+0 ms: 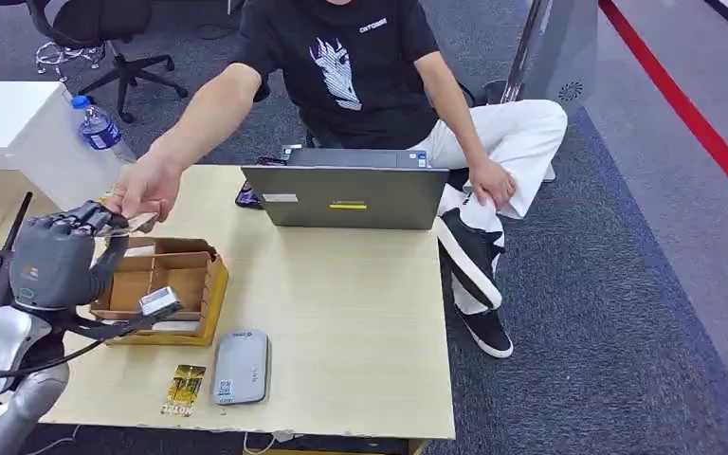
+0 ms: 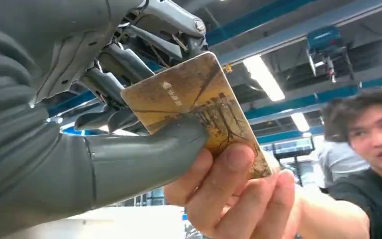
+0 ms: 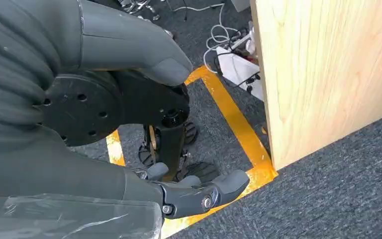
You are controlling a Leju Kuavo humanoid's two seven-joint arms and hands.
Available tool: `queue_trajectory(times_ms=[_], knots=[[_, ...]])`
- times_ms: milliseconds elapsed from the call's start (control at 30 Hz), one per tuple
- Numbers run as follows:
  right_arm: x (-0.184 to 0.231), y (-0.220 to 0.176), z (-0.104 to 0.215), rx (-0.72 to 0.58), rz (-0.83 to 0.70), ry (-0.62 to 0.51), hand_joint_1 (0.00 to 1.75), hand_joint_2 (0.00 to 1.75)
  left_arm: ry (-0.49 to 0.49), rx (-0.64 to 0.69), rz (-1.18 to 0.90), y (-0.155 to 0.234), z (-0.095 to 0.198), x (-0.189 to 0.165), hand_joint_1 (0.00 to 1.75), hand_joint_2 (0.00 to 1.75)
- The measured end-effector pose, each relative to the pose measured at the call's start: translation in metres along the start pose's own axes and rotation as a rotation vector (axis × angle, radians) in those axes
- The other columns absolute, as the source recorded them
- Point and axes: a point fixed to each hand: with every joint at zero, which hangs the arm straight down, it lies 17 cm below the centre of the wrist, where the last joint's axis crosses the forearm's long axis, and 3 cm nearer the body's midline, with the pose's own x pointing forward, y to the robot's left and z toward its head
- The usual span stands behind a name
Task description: Pass the card to the sensor for recognition and then transmit it.
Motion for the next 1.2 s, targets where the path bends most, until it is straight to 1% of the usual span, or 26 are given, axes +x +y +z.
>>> queue_trajectory(times_ms=[33,200,333,467,600,700,800,900,1167,1200], knots=[[0.0,0.0,0.0,0.0,0.0,0.0,0.0,1.75,-0.002,0.001,0.0,0.0,0.001,0.0,0.0,1.75],[0.001,0.001,0.0,0.0,-0.001,-0.001,0.0,1.75,-0.027,0.009,0.005,-0.001,0.006,0.009,0.0,1.75],[0.001,0.001,0.0,0.0,-0.005,-0.002,0.0,1.75,-0.046,0.035,0.027,-0.002,0.022,0.023,0.0,1.75],[0.001,0.001,0.0,-0.003,-0.02,-0.005,0.0,1.75,-0.066,0.016,0.064,-0.009,0.053,0.045,0.0,1.75],[-0.001,-0.003,0.001,-0.008,-0.033,-0.007,0.0,1.75,-0.095,-0.065,0.079,-0.023,0.093,0.065,0.0,1.75],[-0.002,-0.006,0.002,-0.011,-0.035,-0.008,0.0,1.75,-0.096,-0.125,0.067,-0.031,0.119,0.071,0.0,1.75],[-0.002,-0.008,0.003,-0.009,-0.036,-0.008,0.0,1.75,-0.07,-0.189,0.037,-0.037,0.14,0.06,0.0,1.75],[-0.001,-0.009,0.003,-0.009,-0.041,-0.011,0.0,1.75,-0.053,-0.239,0.012,-0.042,0.154,0.05,0.0,1.75],[-0.002,-0.009,0.003,-0.009,-0.04,-0.004,0.0,1.75,0.011,-0.322,-0.062,-0.055,0.171,0.008,0.0,1.75],[-0.002,-0.009,0.003,-0.009,-0.04,-0.004,0.0,1.75,0.011,-0.322,-0.063,-0.055,0.171,0.008,0.0,1.75]])
